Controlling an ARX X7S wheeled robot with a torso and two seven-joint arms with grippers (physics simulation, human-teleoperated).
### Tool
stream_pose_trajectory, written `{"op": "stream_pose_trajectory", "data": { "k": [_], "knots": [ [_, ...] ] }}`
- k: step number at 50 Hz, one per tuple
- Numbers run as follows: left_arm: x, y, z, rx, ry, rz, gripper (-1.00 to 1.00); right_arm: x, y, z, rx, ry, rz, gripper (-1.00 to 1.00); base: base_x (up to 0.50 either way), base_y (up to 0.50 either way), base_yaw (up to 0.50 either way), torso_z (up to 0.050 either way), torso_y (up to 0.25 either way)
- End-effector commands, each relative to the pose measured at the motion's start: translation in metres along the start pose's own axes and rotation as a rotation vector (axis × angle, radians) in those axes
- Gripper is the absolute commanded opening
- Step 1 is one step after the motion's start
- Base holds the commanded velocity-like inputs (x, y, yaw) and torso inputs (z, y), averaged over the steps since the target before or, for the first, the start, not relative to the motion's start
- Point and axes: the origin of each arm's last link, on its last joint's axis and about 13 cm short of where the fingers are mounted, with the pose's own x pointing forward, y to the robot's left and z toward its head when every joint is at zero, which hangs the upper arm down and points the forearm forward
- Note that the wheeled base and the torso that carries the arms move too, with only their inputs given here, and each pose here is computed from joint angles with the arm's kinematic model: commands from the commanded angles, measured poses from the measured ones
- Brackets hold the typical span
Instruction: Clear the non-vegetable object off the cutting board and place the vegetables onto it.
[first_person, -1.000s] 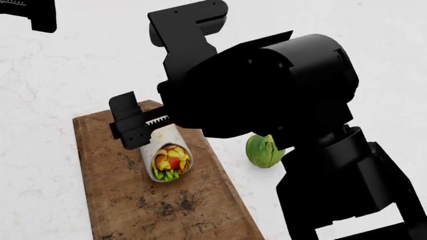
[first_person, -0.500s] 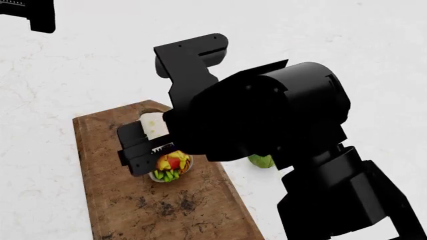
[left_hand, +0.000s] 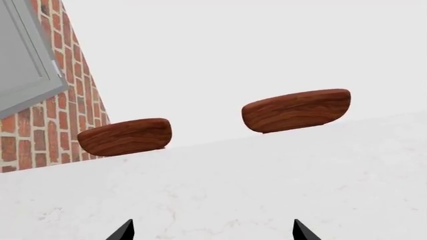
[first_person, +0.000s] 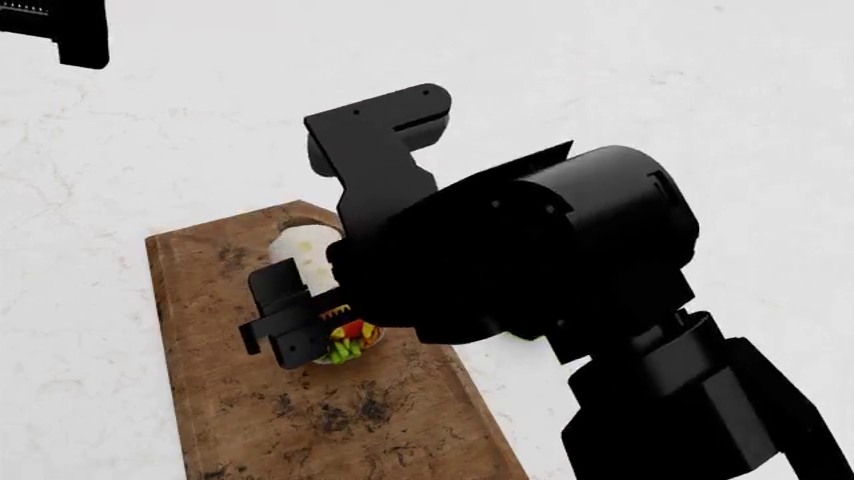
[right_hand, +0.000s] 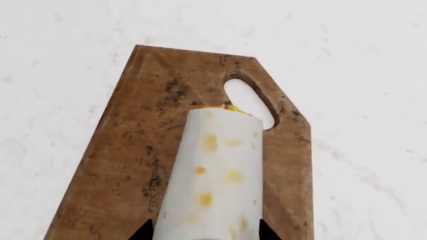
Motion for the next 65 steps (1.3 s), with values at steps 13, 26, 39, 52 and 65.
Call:
{"op": "stream_pose_trajectory", "data": {
  "k": [13,26,39,52,65],
  "knots": [
    [-0.002,-0.004,0.004,-0.011,-0.023,-0.028,1.00,-0.032,0.002,0.014,-0.050,-0.051,-0.007,-1.00,0.00,0.00,0.00,0.000,0.000],
    [-0.002,-0.006,0.005,-0.009,-0.025,-0.032,1.00,-0.064,-0.012,0.029,-0.040,-0.118,-0.057,-1.00,0.00,0.00,0.00,0.000,0.000],
    [-0.002,-0.009,0.010,-0.008,-0.033,-0.040,1.00,-0.092,-0.062,0.034,0.073,-0.179,-0.230,-1.00,0.00,0.00,0.00,0.000,0.000],
    [-0.003,-0.010,0.012,-0.005,-0.037,-0.042,1.00,-0.100,-0.089,0.017,0.170,-0.184,-0.318,-1.00,0.00,0.00,0.00,0.000,0.000],
    [-0.002,-0.010,0.012,-0.004,-0.033,-0.043,1.00,-0.107,-0.107,-0.015,0.252,-0.165,-0.416,-1.00,0.00,0.00,0.00,0.000,0.000]
  ]
}}
